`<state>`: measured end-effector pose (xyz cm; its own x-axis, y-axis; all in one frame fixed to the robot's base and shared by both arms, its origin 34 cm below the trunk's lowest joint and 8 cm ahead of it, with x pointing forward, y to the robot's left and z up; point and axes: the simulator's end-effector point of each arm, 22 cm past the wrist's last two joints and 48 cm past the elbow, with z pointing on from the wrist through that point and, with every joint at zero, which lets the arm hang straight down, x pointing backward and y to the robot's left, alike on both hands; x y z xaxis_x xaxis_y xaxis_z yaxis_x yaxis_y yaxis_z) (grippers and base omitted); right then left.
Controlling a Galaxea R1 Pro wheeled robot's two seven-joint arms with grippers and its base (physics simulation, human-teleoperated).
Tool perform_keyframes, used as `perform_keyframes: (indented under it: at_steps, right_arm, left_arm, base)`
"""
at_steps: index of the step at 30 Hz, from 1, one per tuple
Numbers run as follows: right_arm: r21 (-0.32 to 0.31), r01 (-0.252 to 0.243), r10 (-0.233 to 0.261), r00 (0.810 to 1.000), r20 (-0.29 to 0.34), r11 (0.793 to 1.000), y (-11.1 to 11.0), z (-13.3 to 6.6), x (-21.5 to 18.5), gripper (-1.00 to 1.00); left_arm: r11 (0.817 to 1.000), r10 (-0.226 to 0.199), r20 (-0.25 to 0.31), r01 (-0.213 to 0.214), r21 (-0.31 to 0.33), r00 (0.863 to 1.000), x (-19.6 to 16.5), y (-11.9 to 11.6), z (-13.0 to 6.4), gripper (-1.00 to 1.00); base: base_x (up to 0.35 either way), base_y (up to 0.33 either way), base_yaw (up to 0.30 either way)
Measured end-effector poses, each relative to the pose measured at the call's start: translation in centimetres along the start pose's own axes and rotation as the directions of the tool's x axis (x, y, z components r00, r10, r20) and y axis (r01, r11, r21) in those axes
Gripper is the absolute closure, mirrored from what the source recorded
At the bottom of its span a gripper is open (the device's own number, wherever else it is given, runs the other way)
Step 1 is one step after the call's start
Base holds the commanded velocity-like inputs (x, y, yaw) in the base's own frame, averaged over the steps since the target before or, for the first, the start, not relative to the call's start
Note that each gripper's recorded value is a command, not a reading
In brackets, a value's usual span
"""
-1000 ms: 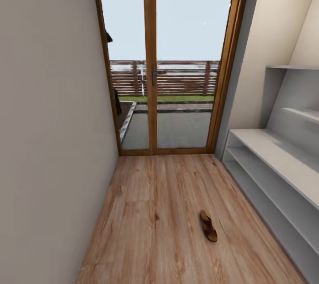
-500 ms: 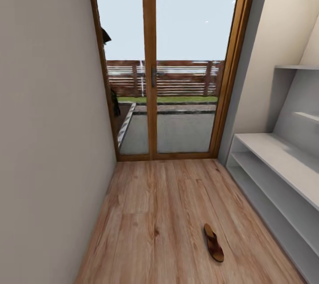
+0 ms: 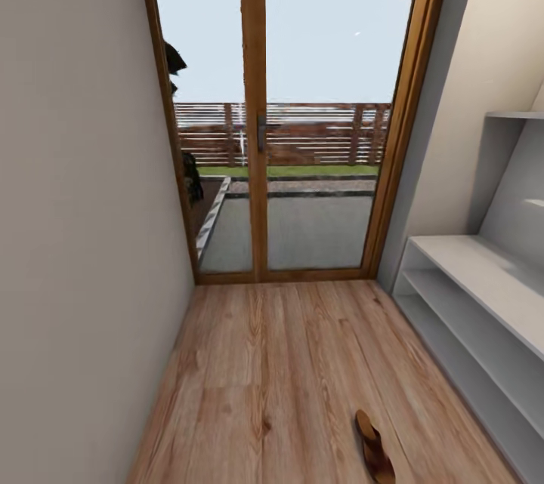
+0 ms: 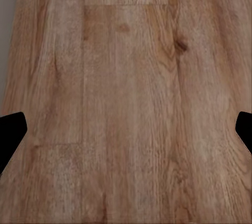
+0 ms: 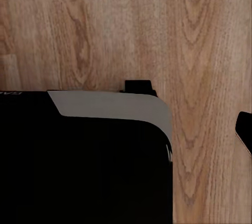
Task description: Pick up the two gym shoes and the two sandals from the corridor floor and place them onto the hallstand (shoe rack) in the corridor, making sure they are on the rack and not on the floor. Arrange them so the two gym shoes are next to each other and the two sandals are next to each other.
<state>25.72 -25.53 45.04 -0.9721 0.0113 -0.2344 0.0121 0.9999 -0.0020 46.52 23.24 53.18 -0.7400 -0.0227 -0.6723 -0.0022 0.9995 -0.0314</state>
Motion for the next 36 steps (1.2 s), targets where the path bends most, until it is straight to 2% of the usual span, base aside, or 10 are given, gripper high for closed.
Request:
perform_keyframes:
  at_steps: [36]
  right_arm:
    - [-0.003, 0.0, 0.0, 1.0, 0.003, 1.0, 0.05, 0.0, -0.12, -1.0]
  left_arm:
    - [1.0, 0.001, -0.002, -0.001, 0.001, 1.0, 0.08, -0.02, -0.01, -1.0]
  base:
    - [0.348, 0.054, 0.0]
